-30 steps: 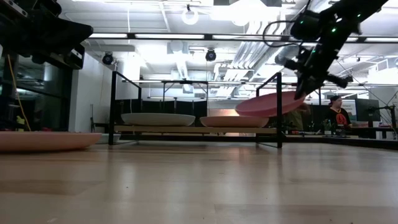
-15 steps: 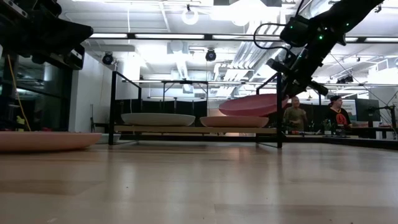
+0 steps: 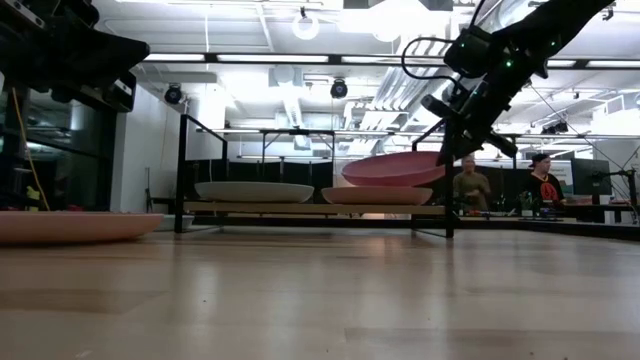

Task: Place and stack plates onto a shelf
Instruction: Stack the pink plate on top of the light pink plate on the shelf, then stack the light pink plate on top of the pink plate on the shelf

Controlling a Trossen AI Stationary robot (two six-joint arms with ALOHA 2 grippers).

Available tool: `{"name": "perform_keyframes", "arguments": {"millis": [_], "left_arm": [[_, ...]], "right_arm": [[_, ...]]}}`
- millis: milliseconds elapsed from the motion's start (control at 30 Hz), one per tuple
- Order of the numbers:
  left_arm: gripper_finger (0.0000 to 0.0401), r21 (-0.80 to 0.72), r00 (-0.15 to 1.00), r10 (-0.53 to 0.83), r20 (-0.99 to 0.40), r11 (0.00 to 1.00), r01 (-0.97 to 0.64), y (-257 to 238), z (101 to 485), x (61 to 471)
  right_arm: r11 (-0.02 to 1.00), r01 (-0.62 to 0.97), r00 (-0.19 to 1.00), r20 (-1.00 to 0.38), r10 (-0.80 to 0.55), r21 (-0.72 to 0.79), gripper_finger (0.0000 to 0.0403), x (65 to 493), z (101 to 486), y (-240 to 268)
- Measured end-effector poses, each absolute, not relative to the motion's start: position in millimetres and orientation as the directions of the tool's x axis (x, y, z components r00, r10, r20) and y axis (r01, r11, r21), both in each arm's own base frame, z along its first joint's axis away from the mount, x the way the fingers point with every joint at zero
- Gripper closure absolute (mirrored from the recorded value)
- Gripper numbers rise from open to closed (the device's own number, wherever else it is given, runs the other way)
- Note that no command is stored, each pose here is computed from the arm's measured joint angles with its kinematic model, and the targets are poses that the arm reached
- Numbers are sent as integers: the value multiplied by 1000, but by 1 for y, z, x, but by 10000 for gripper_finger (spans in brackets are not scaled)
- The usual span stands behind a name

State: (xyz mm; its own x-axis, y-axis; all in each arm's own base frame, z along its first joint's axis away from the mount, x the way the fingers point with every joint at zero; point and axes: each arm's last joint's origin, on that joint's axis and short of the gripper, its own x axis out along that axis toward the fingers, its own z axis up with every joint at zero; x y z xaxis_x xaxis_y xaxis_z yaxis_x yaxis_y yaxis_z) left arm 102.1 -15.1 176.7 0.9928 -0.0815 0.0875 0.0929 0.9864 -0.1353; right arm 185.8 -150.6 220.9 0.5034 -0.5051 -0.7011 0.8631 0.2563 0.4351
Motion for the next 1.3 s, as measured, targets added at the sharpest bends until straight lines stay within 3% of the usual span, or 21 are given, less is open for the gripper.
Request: {"name": "perform_keyframes", "arguments": {"millis": [133, 400, 600, 1067, 1300], "left_arm": [[399, -135, 993, -81, 88, 987, 93, -15, 177, 102], [398, -135, 993, -81, 87, 987, 93, -15, 177, 102], [398, -135, 993, -81, 88, 986, 93, -15, 177, 102], [398, -135, 993, -81, 85, 987, 93, -15, 176, 102], [398, -135, 993, -82, 85, 987, 93, -15, 176, 102]], "right_arm": [[294, 839, 544, -676, -498, 458, 379, 188, 223, -151], [297, 838, 545, -675, -498, 458, 264, 188, 224, -151], [325, 844, 536, -688, -489, 427, 217, 187, 223, -150], [372, 890, 424, -775, -468, 262, 235, 152, 237, -124], [462, 855, 479, -696, -535, 234, 259, 129, 264, -81]]}}
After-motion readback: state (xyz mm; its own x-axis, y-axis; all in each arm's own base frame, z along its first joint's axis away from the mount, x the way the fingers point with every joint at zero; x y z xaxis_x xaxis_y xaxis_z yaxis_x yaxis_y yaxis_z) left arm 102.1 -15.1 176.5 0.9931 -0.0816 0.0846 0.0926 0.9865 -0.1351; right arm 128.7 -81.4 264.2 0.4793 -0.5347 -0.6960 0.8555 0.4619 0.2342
